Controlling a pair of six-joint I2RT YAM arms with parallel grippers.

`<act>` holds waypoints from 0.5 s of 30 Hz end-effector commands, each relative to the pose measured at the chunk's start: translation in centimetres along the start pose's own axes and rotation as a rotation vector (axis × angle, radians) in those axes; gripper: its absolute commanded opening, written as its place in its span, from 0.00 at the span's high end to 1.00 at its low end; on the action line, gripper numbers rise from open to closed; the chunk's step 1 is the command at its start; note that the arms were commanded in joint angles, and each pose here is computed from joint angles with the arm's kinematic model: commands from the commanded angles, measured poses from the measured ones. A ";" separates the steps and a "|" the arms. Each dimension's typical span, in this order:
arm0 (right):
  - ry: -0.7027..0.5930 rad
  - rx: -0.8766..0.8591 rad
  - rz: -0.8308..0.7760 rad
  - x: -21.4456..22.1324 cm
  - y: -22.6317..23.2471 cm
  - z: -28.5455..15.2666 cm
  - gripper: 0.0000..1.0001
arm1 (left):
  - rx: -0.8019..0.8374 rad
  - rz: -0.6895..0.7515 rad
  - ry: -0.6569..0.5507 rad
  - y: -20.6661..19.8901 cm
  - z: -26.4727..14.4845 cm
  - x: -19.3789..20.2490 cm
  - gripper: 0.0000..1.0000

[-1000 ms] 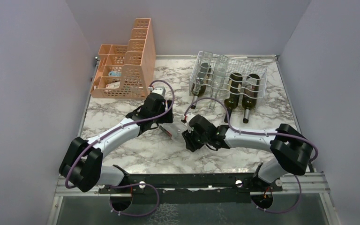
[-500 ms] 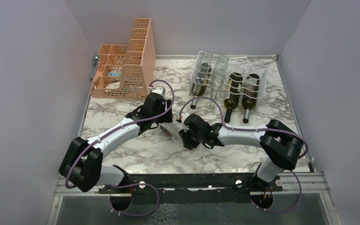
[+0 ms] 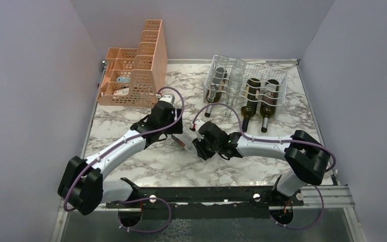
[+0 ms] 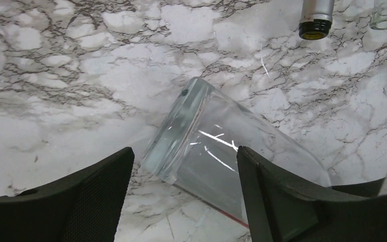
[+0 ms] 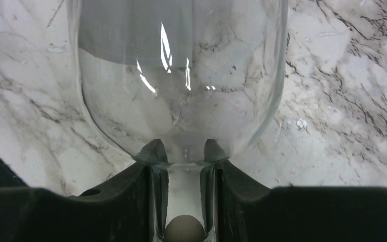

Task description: Put the wine bottle on the wine rack

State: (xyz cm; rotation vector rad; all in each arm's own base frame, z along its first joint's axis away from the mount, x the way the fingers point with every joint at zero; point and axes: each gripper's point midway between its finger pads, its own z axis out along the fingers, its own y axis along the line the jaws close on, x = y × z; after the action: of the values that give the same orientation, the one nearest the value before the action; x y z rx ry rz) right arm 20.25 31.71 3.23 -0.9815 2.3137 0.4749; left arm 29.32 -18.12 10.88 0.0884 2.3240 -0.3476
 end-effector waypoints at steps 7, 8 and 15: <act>-0.286 -0.019 -0.002 -8.2 0.7 -7.3 0.99 | -0.095 -0.035 -0.218 2.2 -6.1 -4.5 0.12; -0.301 -0.011 -0.003 -8.6 0.6 -7.8 0.99 | -0.092 -0.038 -0.232 2.3 -6.5 -4.8 0.11; -0.465 0.110 0.025 -13.0 -1.5 -13.0 0.99 | -0.090 -0.050 -0.301 2.5 -9.0 -6.3 0.11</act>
State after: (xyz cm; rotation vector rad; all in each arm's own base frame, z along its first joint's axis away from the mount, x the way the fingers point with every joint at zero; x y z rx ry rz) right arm 19.52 28.68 10.00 -0.9294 2.2346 0.4552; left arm 28.17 -14.04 18.97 -0.0369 2.0842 -0.2955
